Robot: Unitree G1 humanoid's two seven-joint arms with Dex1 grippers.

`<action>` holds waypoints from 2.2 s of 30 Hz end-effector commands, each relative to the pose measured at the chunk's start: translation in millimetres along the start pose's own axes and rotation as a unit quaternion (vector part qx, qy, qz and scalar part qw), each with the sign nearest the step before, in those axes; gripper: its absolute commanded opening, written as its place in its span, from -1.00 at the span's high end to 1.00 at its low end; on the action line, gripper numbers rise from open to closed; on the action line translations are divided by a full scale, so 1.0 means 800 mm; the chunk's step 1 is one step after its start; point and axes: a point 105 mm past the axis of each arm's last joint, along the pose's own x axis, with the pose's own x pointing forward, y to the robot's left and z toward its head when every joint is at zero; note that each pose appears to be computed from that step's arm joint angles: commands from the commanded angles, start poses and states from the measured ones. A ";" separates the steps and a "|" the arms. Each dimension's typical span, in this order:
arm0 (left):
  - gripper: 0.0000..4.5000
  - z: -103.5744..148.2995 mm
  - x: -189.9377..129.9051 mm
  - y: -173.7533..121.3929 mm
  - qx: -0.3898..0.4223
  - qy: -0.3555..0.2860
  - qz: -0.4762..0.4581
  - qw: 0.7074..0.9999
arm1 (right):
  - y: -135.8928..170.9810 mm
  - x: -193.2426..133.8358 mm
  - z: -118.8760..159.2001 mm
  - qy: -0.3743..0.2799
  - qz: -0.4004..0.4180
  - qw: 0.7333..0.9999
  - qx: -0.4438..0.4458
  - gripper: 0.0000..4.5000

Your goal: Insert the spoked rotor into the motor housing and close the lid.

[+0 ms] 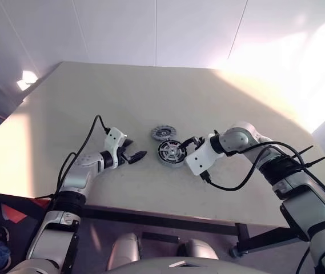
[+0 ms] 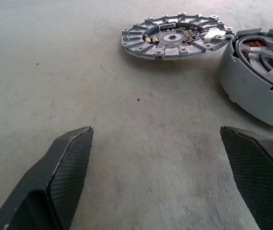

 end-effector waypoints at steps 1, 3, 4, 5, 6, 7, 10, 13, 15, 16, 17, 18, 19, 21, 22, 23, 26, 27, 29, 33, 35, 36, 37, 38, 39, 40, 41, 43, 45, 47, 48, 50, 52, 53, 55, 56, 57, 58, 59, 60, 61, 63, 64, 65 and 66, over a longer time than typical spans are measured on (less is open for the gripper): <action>-1.00 0.005 0.000 0.003 0.006 -0.007 0.006 1.000 | 0.039 0.017 -0.006 0.005 0.086 0.996 -0.004 -0.62; -1.00 0.004 -0.001 0.002 0.004 -0.008 0.008 1.000 | 0.042 0.017 -0.011 0.011 0.096 0.995 -0.006 -0.62; -1.00 0.003 -0.002 0.002 0.004 -0.008 0.009 1.000 | 0.043 0.017 -0.013 0.014 0.099 0.995 -0.007 -0.62; -1.00 0.002 -0.003 0.002 0.003 -0.008 0.010 1.000 | 0.044 0.017 -0.015 0.016 0.102 0.995 -0.007 -0.62; -1.00 0.002 -0.003 0.002 0.003 -0.008 0.010 1.000 | 0.044 0.017 -0.017 0.018 0.104 0.994 -0.007 -0.62; -1.00 0.001 -0.004 0.001 0.002 -0.008 0.011 1.000 | 0.045 0.016 -0.019 0.020 0.106 0.994 -0.008 -0.62; -1.00 0.001 -0.004 0.001 0.002 -0.008 0.012 1.000 | 0.042 0.011 -0.023 0.023 0.105 0.994 -0.007 -0.62; -1.00 0.000 -0.003 0.000 0.001 -0.007 0.011 1.000 | 0.037 0.004 -0.026 0.028 0.100 0.995 -0.008 -0.62; -1.00 0.001 -0.002 0.000 0.001 -0.007 0.010 1.000 | 0.032 -0.001 -0.027 0.031 0.095 0.995 -0.011 -0.62; -1.00 0.001 -0.002 -0.001 0.001 -0.007 0.008 1.000 | 0.026 -0.006 -0.026 0.030 0.090 0.995 -0.014 -0.62; -1.00 0.001 -0.001 -0.001 0.001 -0.007 0.007 1.000 | 0.022 -0.008 -0.025 0.030 0.086 0.996 -0.016 -0.62; -1.00 0.001 -0.001 -0.002 0.001 -0.007 0.006 1.000 | 0.017 -0.011 -0.024 0.029 0.080 0.996 -0.018 -0.62; -1.00 0.001 0.000 -0.002 0.001 -0.007 0.005 1.000 | 0.013 -0.013 -0.022 0.028 0.074 0.997 -0.020 -0.62; -1.00 0.000 0.001 -0.003 0.000 -0.007 0.004 1.000 | 0.007 -0.017 -0.022 0.031 0.067 0.997 -0.023 -0.62; -1.00 0.000 0.001 -0.003 0.000 -0.007 0.004 1.000 | 0.004 -0.019 -0.022 0.032 0.065 0.997 -0.025 -0.62; -1.00 0.000 0.001 -0.003 0.000 -0.007 0.004 1.000 | 0.003 -0.020 -0.022 0.032 0.064 0.997 -0.026 -0.62; -1.00 0.000 0.001 -0.003 0.000 -0.006 0.004 1.000 | -0.003 -0.023 -0.017 0.026 0.056 0.998 -0.026 -0.62; -1.00 0.000 0.001 -0.003 0.000 -0.006 0.004 1.000 | -0.005 -0.023 -0.016 0.025 0.052 0.998 -0.027 -0.62; -1.00 0.000 0.000 -0.002 0.000 -0.006 0.005 1.000 | -0.009 -0.024 -0.015 0.025 0.049 0.998 -0.028 -0.62; -1.00 0.001 0.000 -0.002 0.001 -0.006 0.004 1.000 | -0.017 -0.023 -0.013 0.024 0.038 0.999 -0.028 -0.62; -1.00 0.001 0.000 -0.002 0.001 -0.005 0.004 1.000 | -0.021 -0.023 -0.015 0.027 0.034 0.999 -0.028 -0.62; -1.00 0.001 0.000 -0.002 0.002 -0.005 0.004 1.000 | -0.022 -0.023 -0.016 0.029 0.033 0.999 -0.028 -0.62; -1.00 0.001 0.000 -0.002 0.002 -0.005 0.003 1.000 | -0.023 -0.023 -0.016 0.031 0.033 0.999 -0.029 -0.62; -1.00 0.001 0.001 -0.002 0.002 -0.005 0.003 1.000 | -0.024 -0.022 -0.017 0.032 0.033 0.999 -0.028 -0.62; -1.00 0.001 0.001 -0.002 0.002 -0.005 0.003 1.000 | -0.024 -0.021 -0.018 0.033 0.034 0.998 -0.028 -0.62; -1.00 0.001 0.001 -0.002 0.002 -0.005 0.003 1.000 | -0.025 -0.020 -0.018 0.035 0.035 0.998 -0.030 -0.45; -1.00 0.001 0.001 -0.002 0.001 -0.005 0.004 1.000 | -0.026 -0.019 -0.018 0.035 0.035 0.998 -0.030 -0.35; -1.00 0.001 0.001 -0.002 0.001 -0.006 0.005 1.000 | -0.029 -0.017 -0.017 0.034 0.034 0.998 -0.034 -0.04; -1.00 0.000 0.000 -0.002 0.000 -0.006 0.006 1.000 | -0.031 -0.017 -0.016 0.032 0.031 0.998 -0.039 0.28; -1.00 0.000 -0.001 -0.002 -0.001 -0.006 0.008 1.000 | -0.032 -0.017 -0.016 0.032 0.030 0.998 -0.042 0.56; -1.00 -0.001 -0.001 -0.002 -0.001 -0.006 0.008 1.000 | -0.032 -0.017 -0.016 0.032 0.029 0.998 -0.043 0.56; -1.00 -0.002 -0.002 -0.002 -0.002 -0.006 0.010 1.000 | -0.033 -0.017 -0.015 0.031 0.027 0.998 -0.045 0.56; -1.00 -0.002 -0.002 -0.001 -0.002 -0.006 0.010 1.000 | -0.033 -0.017 -0.014 0.030 0.027 0.998 -0.046 0.56; -1.00 -0.002 -0.002 -0.001 -0.002 -0.006 0.010 1.000 | -0.032 -0.017 -0.014 0.029 0.028 0.998 -0.045 0.56; -1.00 -0.002 -0.002 -0.001 -0.002 -0.006 0.011 1.000 | -0.031 -0.017 -0.014 0.029 0.028 0.998 -0.044 0.56; -1.00 -0.002 -0.002 -0.001 -0.002 -0.007 0.011 1.000 | -0.031 -0.017 -0.015 0.031 0.026 0.998 -0.041 0.64; -1.00 -0.001 -0.001 -0.001 -0.002 -0.007 0.011 1.000 | -0.032 -0.017 -0.016 0.034 0.023 0.998 -0.039 0.73; -1.00 -0.001 -0.001 -0.001 -0.002 -0.007 0.011 1.000 | -0.032 -0.018 -0.017 0.036 0.019 0.999 -0.036 0.79; -1.00 -0.001 -0.001 -0.001 -0.002 -0.007 0.011 1.000 | -0.033 -0.018 -0.018 0.038 0.016 0.999 -0.034 0.93; -1.00 -0.001 -0.001 -0.001 -0.002 -0.007 0.011 1.000 | -0.033 -0.018 -0.019 0.040 0.012 0.999 -0.033 0.98; -1.00 -0.001 -0.001 0.000 -0.002 -0.007 0.011 1.000 | -0.033 -0.019 -0.020 0.042 0.009 0.998 -0.034 0.99; -1.00 -0.001 -0.001 0.000 -0.003 -0.008 0.012 1.000 | -0.032 -0.020 -0.020 0.044 0.007 0.998 -0.033 0.99; -1.00 -0.001 0.000 0.000 -0.003 -0.008 0.012 1.000 | -0.031 -0.020 -0.020 0.043 0.007 0.999 -0.031 0.99; -1.00 -0.001 0.000 -0.001 -0.003 -0.008 0.012 1.000 | -0.030 -0.020 -0.020 0.043 0.006 0.999 -0.027 0.99; -1.00 -0.001 0.000 -0.001 -0.004 -0.008 0.012 1.000 | -0.030 -0.021 -0.021 0.043 0.004 0.999 -0.023 0.99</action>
